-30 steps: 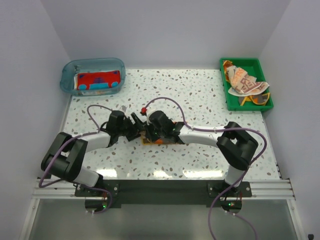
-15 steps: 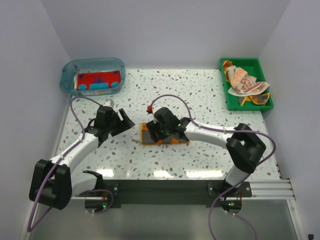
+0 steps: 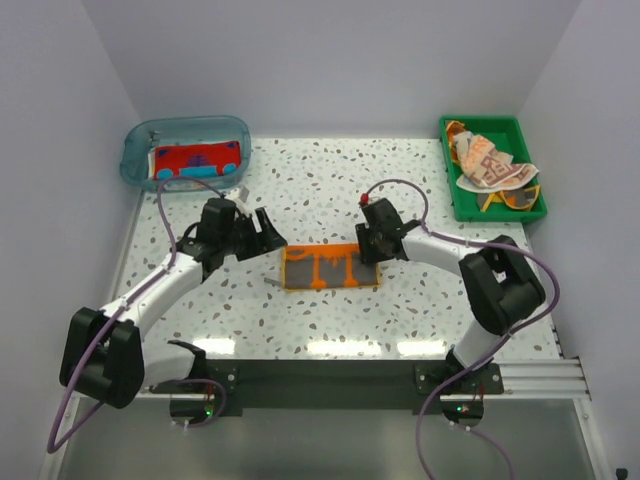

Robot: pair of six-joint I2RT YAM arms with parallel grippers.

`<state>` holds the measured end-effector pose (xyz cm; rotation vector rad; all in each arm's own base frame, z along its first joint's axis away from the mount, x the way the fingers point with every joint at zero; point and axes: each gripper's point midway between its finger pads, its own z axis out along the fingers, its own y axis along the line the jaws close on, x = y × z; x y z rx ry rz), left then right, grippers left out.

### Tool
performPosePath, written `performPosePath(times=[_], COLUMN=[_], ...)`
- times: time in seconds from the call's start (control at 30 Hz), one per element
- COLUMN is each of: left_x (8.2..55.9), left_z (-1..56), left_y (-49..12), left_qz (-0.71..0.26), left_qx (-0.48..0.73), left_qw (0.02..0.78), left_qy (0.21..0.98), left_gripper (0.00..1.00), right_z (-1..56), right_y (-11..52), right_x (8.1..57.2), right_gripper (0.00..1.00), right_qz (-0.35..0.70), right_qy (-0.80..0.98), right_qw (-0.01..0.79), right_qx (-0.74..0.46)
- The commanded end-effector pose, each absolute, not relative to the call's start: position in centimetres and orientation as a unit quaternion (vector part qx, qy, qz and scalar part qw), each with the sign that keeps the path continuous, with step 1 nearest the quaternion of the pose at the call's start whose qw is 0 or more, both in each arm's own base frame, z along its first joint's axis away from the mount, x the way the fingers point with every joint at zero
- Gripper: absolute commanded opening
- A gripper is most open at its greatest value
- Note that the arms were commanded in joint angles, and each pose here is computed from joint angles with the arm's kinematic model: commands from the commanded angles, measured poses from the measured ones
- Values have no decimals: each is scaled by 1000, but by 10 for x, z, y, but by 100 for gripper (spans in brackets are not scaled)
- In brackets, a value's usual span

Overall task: Fold and stack the towels
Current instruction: Neatly place the folded towel into the bin

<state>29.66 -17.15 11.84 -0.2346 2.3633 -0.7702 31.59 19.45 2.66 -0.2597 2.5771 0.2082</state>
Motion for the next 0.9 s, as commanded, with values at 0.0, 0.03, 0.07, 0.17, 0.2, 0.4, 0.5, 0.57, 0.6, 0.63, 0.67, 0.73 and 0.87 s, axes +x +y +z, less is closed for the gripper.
performPosePath(times=[0.0, 0.03, 0.07, 0.17, 0.2, 0.4, 0.5, 0.57, 0.6, 0.63, 0.67, 0.73, 0.87], left_x=[307, 307, 307, 308, 307, 311, 313, 316, 316, 317, 317, 316, 316], left_z=[135, 133, 131, 127, 126, 115, 104, 100, 98, 97, 96, 91, 88], left_y=[-171, -169, -167, -158, -155, -121, -94, -76, -72, -67, -66, -65, -67], left_qz=[-288, -281, -276, -258, -252, -215, -192, -165, -156, -145, -143, -141, -147], left_qx=[-70, -68, -68, -66, -67, -82, -103, -115, -118, -120, -120, -121, -119], left_qw=[341, 343, 344, 348, 350, 354, 351, 355, 357, 360, 363, 361, 354], left_qy=[892, 894, 895, 899, 900, 907, 911, 913, 914, 914, 913, 914, 916], left_gripper=[77, 78, 78, 81, 83, 92, 94, 95, 95, 95, 95, 96, 97], right_z=[18, 19, 14, 20, 27, 75, 94, 100, 100, 100, 92, 89, 74], right_y=[181, 178, 168, 147, 145, 164, 190, 220, 230, 239, 253, 266, 306], right_x=[329, 334, 339, 356, 361, 369, 354, 334, 326, 318, 304, 289, 257], right_gripper=[41, 41, 41, 41, 41, 48, 56, 61, 62, 64, 65, 65, 64], right_qz=[70, 68, 58, 28, 21, 19, 19, 34, 40, 43, 41, 41, 39], right_qy=[959, 959, 961, 961, 958, 946, 938, 933, 932, 931, 931, 932, 916], right_qw=[264, 265, 258, 263, 270, 291, 299, 293, 288, 281, 262, 236, 207], right_qx=[-77, -74, -75, -83, -91, -142, -173, -204, -216, -230, -252, -272, -342])
